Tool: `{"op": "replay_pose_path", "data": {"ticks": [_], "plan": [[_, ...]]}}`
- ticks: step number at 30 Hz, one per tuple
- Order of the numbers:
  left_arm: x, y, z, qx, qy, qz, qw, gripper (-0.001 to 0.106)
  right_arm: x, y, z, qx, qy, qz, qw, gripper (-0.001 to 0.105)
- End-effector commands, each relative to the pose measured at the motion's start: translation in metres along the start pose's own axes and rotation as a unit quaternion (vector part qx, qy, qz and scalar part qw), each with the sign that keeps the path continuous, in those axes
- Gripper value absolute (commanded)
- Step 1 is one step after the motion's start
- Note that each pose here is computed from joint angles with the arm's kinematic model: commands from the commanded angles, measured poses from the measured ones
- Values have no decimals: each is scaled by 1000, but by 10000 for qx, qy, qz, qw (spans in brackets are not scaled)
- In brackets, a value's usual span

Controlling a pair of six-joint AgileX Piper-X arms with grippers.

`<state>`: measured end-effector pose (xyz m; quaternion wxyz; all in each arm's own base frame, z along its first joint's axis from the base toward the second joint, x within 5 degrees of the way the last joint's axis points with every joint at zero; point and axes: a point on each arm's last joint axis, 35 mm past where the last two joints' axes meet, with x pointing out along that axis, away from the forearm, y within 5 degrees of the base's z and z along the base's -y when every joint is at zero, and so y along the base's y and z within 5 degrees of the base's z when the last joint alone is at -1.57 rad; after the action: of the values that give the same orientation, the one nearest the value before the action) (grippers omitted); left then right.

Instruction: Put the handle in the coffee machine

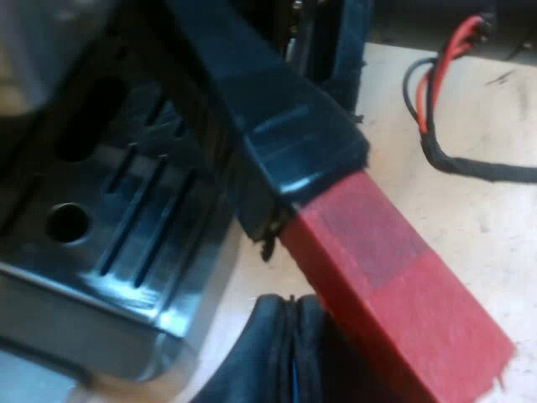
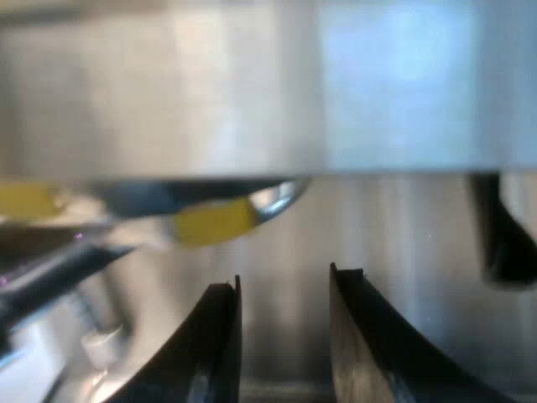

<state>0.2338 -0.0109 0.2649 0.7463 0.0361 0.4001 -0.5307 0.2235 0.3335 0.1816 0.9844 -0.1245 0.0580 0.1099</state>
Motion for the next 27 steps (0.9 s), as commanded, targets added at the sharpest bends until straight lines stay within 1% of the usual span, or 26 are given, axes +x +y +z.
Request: {"op": "replay_pose_path", "data": {"ticks": [1, 6, 8, 12, 13, 14, 15, 17, 18, 19, 21, 22, 23, 24, 25, 27], "plan": [[1, -14, 2, -184, -372, -635, 9971, 0, -8, -4, 3, -88, 65, 342, 9994, 29], [1, -14, 2, -174, -412, -653, 9969, 0, -20, -16, -1, -144, 110, 527, 9984, 29], [1, -14, 3, -186, -473, -696, 9963, 0, -27, -21, -4, -212, 203, 656, 9974, 29], [7, -17, 5, -89, -434, -791, 9959, 0, -33, -27, -3, -279, 324, 827, 9957, 29], [9, -19, 6, -60, -402, -842, 9956, 0, -41, -35, -1, -435, 494, 961, 9932, 29], [10, -19, 7, -52, -395, -854, 9956, 0, -42, -36, 1, -448, 510, 993, 9927, 29], [16, -23, 9, 57, -322, -974, 9947, 0, -46, -39, 3, -504, 577, 1099, 9910, 29], [21, -26, 12, 135, -275, -1054, 9940, 0, -49, -42, 6, -573, 662, 1214, 9887, 29], [24, -28, 14, 231, -241, -1079, 9936, 0, -52, -45, 8, -664, 779, 1335, 9857, 29], [26, -28, 15, 245, -216, -1089, 9935, 0, -57, -49, 11, -700, 882, 1495, 9823, 29], [28, -29, 17, 250, -200, -1091, 9935, 0, -65, -56, 14, -648, 1149, 1736, 9759, 29], [31, -29, 20, 242, -204, -1097, 9935, 0, -68, -59, 16, -645, 1227, 1814, 9736, 29], [32, -30, 20, 246, -197, -1108, 9933, 0, -68, -59, 16, -645, 1227, 1814, 9736, 29], [32, -30, 21, 250, -194, -1115, 9933, 0, -72, -63, 19, -631, 1308, 1899, 9710, 29], [34, -31, 23, 282, -188, -1135, 9930, 0, -81, -70, 27, -628, 1391, 2201, 9635, 30], [40, -33, 26, 313, -117, -1119, 9932, 0, -89, -77, 32, -641, 1474, 2425, 9568, 30]]}}
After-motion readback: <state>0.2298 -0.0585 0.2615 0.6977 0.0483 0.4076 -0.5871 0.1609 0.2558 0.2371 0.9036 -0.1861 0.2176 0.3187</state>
